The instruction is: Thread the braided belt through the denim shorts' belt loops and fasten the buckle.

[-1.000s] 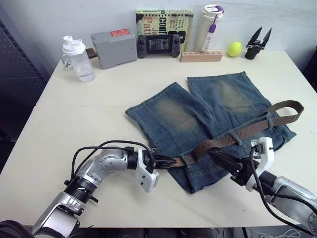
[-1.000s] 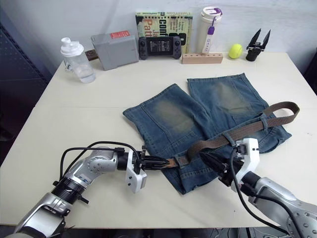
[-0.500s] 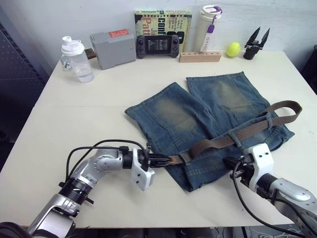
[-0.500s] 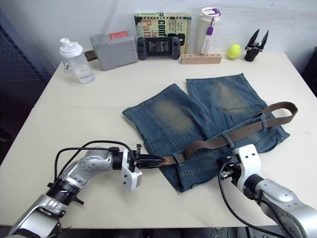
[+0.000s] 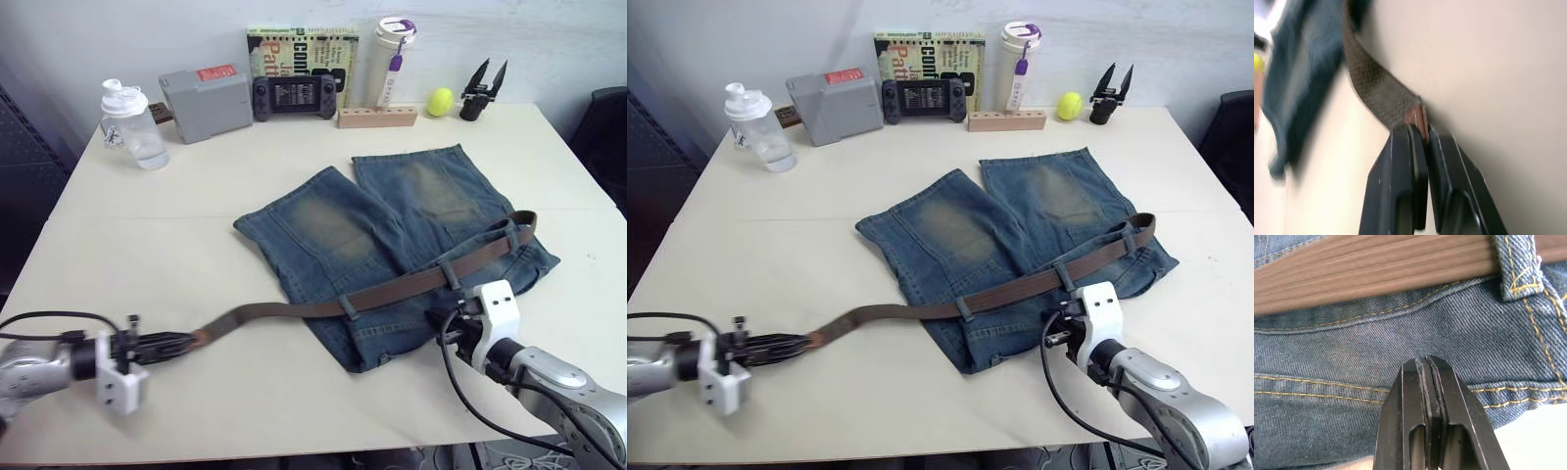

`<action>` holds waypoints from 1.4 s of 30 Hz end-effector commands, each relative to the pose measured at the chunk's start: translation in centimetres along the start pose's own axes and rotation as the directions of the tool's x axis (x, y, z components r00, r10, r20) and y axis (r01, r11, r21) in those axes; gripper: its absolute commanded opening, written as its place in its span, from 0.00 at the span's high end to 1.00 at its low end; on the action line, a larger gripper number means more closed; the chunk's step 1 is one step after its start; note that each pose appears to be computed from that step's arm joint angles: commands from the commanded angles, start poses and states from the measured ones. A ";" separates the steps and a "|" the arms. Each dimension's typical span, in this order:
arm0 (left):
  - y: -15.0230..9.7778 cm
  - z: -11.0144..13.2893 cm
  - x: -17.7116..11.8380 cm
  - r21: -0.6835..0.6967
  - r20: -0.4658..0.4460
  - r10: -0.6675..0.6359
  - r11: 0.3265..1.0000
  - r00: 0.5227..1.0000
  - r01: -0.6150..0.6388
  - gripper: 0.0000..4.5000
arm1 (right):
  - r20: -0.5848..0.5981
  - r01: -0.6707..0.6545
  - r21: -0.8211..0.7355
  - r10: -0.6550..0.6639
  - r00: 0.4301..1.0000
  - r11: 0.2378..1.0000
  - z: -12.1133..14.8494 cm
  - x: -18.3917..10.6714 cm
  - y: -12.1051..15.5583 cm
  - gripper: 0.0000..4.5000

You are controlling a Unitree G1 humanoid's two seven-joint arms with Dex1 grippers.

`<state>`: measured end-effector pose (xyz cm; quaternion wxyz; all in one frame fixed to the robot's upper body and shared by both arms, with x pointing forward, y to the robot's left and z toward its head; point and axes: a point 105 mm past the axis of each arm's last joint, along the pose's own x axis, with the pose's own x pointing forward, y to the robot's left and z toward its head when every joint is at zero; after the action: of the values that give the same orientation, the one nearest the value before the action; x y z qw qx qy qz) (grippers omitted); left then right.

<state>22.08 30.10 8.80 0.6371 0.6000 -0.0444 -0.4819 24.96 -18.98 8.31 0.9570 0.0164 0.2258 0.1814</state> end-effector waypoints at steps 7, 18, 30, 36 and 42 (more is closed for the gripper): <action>-3.3 -3.3 -3.5 -0.106 -0.199 -0.192 0.979 0.961 0.173 1.00 | -0.092 -0.007 0.032 0.010 0.996 0.999 -2.0 1.0 0.1 0.99; 5.1 -1.1 -0.8 -0.243 -0.030 -0.081 0.967 0.996 0.072 0.16 | -0.083 0.004 0.035 -0.001 0.997 0.999 -1.6 1.3 -0.3 1.00; 13.6 12.8 3.2 -0.613 0.525 0.053 0.716 0.850 0.334 0.08 | 0.045 -0.202 0.066 0.199 0.979 0.977 3.1 -0.3 1.2 0.02; 11.2 17.2 5.2 -0.602 0.651 0.032 0.630 0.759 0.490 0.08 | 0.016 -0.291 -0.050 0.292 0.956 0.955 4.9 -3.5 -0.1 0.02; 9.1 20.1 6.6 -0.609 0.698 0.068 0.579 0.713 0.542 0.08 | 0.028 -0.305 -0.124 0.311 0.950 0.944 6.0 -5.5 -1.6 0.02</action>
<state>18.57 10.24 18.02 0.7002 0.0439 0.0475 -0.7110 23.43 -21.63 14.53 0.9167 0.0171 0.2129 0.3378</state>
